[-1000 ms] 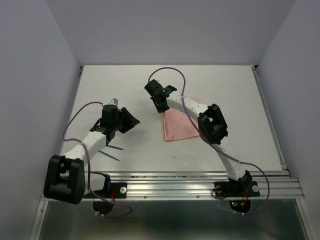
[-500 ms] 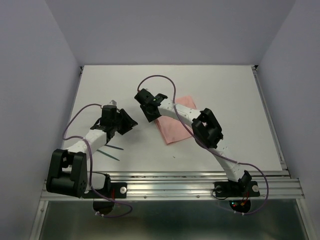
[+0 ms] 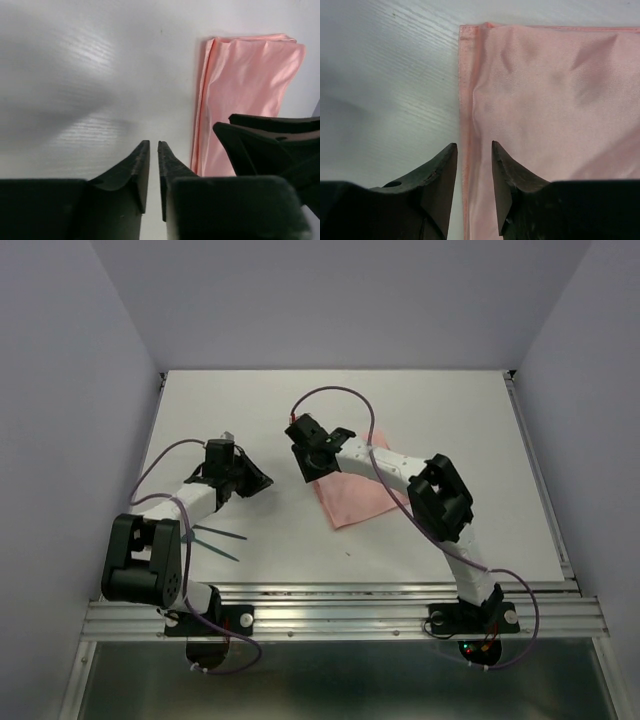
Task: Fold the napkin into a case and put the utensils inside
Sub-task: Turn over the upper triangle folded napkin at the center of the board.
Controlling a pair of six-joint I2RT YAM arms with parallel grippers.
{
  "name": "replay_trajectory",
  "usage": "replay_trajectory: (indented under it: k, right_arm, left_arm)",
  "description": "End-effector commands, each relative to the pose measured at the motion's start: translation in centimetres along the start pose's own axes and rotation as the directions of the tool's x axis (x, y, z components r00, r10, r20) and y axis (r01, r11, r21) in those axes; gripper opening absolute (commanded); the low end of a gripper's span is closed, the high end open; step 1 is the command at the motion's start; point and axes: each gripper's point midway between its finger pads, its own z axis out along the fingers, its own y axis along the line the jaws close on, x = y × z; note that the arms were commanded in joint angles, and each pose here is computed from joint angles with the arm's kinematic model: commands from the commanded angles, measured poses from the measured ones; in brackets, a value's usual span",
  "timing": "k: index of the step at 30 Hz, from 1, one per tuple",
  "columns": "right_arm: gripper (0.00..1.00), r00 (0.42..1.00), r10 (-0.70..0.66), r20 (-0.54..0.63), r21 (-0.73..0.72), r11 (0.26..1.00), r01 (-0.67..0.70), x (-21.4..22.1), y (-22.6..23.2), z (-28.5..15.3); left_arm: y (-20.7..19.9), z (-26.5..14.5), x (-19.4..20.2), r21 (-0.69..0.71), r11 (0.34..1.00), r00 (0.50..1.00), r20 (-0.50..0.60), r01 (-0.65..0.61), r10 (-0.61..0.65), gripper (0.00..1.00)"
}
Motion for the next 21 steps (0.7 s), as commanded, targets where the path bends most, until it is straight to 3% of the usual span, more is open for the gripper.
replay_trajectory:
  k: [1, 2, 4, 12, 21]
  right_arm:
    - [0.39, 0.972, 0.145, 0.184, -0.085, 0.988, -0.131, -5.6, -1.2, -3.6]
    - [0.39, 0.973, 0.164, 0.165, -0.089, 0.985, -0.151, -4.7, -1.6, -3.1]
    - [0.39, 0.96, 0.213, 0.184, -0.108, 0.975, -0.195, -5.3, -2.8, -3.4]
    - [0.39, 0.953, 0.267, 0.146, -0.147, 0.958, -0.246, -5.2, -3.4, -1.5]
    - [0.38, 0.958, 0.262, 0.118, -0.175, 0.955, -0.24, -5.6, -2.2, 0.3]
  left_arm:
    - [-3.6, 0.5, -2.2, 0.09, 0.995, 0.999, 0.024, -0.044, 0.042, 0.17]
    - [-3.7, 1.1, -1.9, 0.088, 0.995, 0.999, 0.005, -0.048, 0.048, 0.15]
    - [-4.8, 1.7, -2.1, 0.107, 0.993, 0.998, -0.008, -0.056, 0.057, 0.0]
    - [-8.9, 4.9, -0.6, 0.169, 0.983, 0.99, -0.099, -0.079, 0.096, 0.0]
    - [-8.8, 8.0, -0.7, 0.149, 0.987, 0.991, -0.117, -0.051, 0.068, 0.0]
